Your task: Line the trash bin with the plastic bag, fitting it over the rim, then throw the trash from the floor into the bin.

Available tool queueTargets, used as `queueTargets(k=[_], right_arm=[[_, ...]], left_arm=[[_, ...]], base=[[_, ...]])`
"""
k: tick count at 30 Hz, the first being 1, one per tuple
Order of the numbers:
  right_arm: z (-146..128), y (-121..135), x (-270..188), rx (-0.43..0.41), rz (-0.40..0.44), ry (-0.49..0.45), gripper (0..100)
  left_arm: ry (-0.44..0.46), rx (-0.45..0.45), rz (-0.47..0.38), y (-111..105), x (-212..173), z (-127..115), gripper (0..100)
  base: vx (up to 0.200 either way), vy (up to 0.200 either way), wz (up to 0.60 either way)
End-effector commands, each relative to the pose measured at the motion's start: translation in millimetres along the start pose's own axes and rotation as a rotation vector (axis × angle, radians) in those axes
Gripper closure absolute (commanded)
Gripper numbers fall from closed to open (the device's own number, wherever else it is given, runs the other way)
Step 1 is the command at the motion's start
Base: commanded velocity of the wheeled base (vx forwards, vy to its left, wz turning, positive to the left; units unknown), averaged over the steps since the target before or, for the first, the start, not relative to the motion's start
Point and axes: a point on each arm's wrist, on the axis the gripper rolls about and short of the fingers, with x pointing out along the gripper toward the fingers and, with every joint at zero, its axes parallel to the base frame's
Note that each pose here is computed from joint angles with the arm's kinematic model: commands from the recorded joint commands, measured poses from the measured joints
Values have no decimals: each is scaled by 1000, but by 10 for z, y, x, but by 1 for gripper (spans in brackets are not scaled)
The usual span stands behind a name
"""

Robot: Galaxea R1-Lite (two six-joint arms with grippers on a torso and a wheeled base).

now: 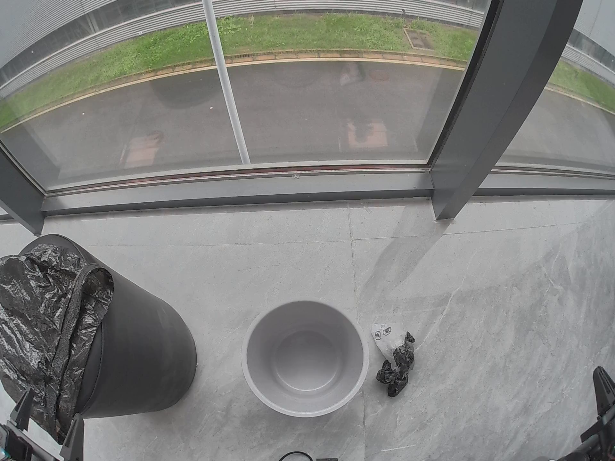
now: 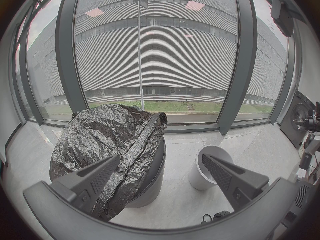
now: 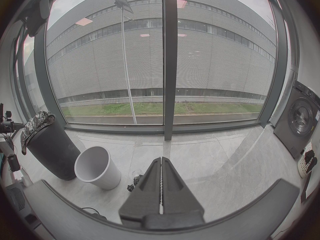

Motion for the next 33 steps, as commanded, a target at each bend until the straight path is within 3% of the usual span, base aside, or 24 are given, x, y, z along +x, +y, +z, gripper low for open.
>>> queueTargets(k=[1, 4, 5, 6, 8, 9, 12, 17, 22, 29, 33], right_arm=[[-47, -1, 0, -2, -3, -1, 100], [24, -3, -16, 3, -18, -28, 100], [208, -3, -60, 16, -13, -81, 100], [522, -4, -103, 63, -8, -131, 100], [868, 0, -86, 119, 5, -147, 100], [930, 1, -70, 116, 6, -146, 100], [1090, 10, 153, 47, 36, -85, 100], [1298, 42, 610, 68, 112, -94, 100], [1409, 149, 1051, 65, 196, -94, 100], [1464, 236, 1476, 85, 207, -104, 100], [1474, 260, 1613, 109, 208, -130, 100]], left_arm=[[-5, 0, 6, 2, -4, -36, 0], [-16, 0, 10, 2, -9, -14, 0], [-51, -13, 9, 0, -34, 76, 0], [-123, -35, 6, -3, -107, 344, 0], [-163, -55, 0, -9, -183, 683, 0], [-157, -52, 2, -10, -187, 730, 0], [-102, -6, 1, -17, -149, 799, 0], [-14, 14, -3, -13, 11, 868, 0], [148, 125, -7, -8, 365, 961, 0], [260, 317, -31, -3, 878, 1146, 0], [294, 368, -24, 4, 1141, 1273, 0]], base=[[0, 0, 0], [0, 0, 0], [0, 0, 0], [0, 0, 0], [0, 0, 0], [0, 0, 0], [0, 0, 0], [0, 0, 0], [0, 0, 0], [0, 0, 0], [0, 0, 0]])
